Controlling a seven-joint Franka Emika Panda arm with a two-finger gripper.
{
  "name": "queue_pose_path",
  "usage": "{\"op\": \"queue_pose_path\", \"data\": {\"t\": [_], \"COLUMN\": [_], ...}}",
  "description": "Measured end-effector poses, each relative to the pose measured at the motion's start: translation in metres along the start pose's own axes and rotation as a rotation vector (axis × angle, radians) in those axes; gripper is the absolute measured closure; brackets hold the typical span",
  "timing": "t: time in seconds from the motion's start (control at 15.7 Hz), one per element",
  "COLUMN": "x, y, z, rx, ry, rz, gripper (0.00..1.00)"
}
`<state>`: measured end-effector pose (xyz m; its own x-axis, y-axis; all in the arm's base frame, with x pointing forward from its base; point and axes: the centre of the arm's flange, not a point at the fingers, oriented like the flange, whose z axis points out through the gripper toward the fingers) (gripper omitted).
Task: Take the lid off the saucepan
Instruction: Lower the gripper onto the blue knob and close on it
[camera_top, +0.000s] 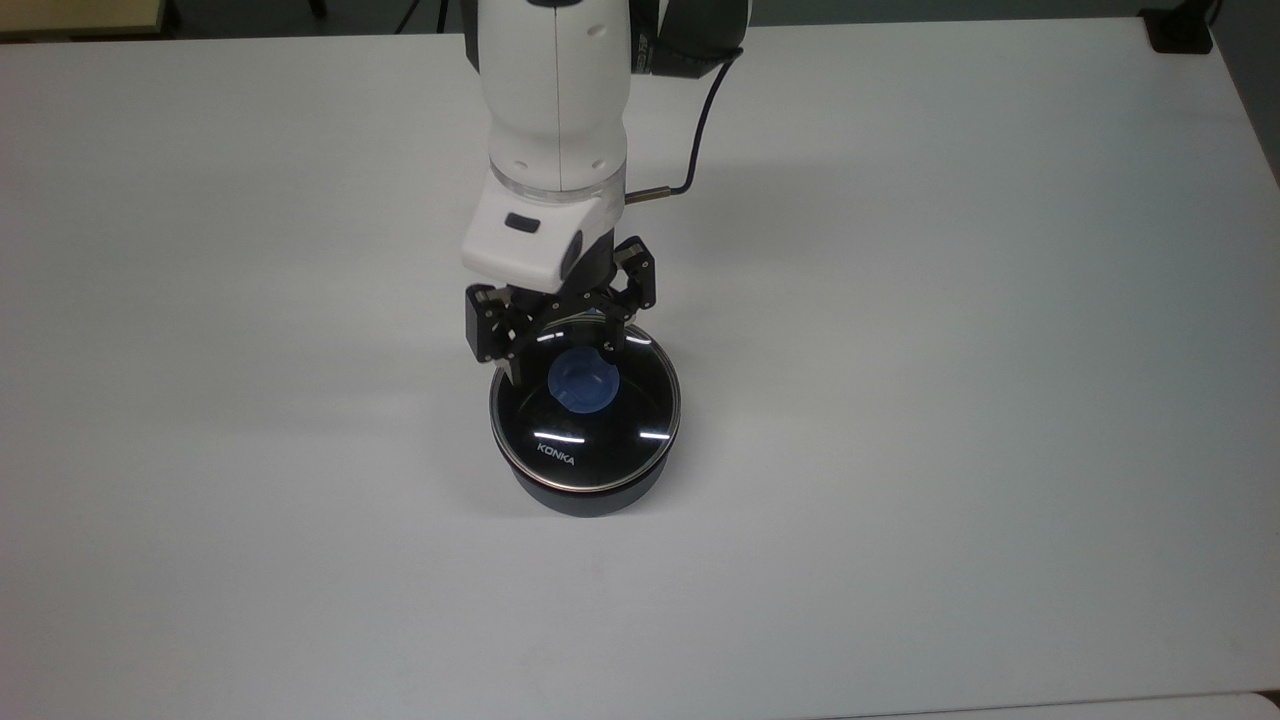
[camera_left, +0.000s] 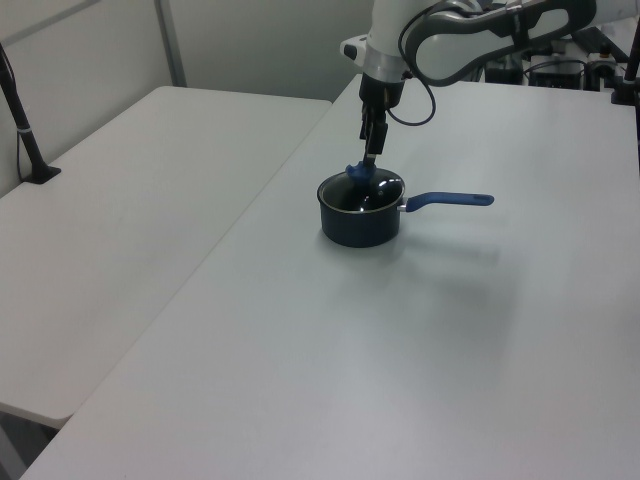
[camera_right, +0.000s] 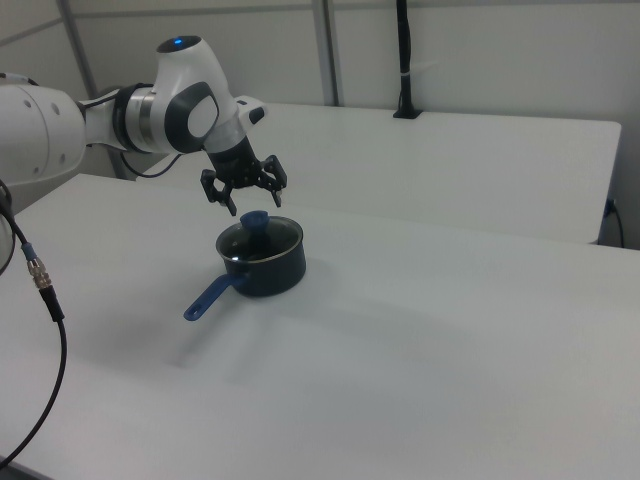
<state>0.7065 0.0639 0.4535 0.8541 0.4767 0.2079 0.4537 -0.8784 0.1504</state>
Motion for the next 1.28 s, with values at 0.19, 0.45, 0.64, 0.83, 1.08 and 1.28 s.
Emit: {"op": "queue_pose_path", "data": {"t": [0.19, 0.45, 0.64, 0.83, 1.08, 1.28], "x": [0.003, 0.010, 0.015, 0.016, 0.015, 0.015], "y": [-0.002, -0.006, -0.012, -0.014, -0.015, -0.016], "z": [0.009, 0.018, 0.022, 0.025, 0.032, 0.033], "rx": [0.003, 0.007, 0.009, 0.011, 0.017, 0.041], "ry": [-0.006, -0.008, -0.007, -0.010, -0.017, -0.007], "rz": [-0.124, -0.194, -0.211, -0.215, -0.214, -0.194], "gripper": [0.08, 0.15, 0.18, 0.22, 0.22, 0.26]}}
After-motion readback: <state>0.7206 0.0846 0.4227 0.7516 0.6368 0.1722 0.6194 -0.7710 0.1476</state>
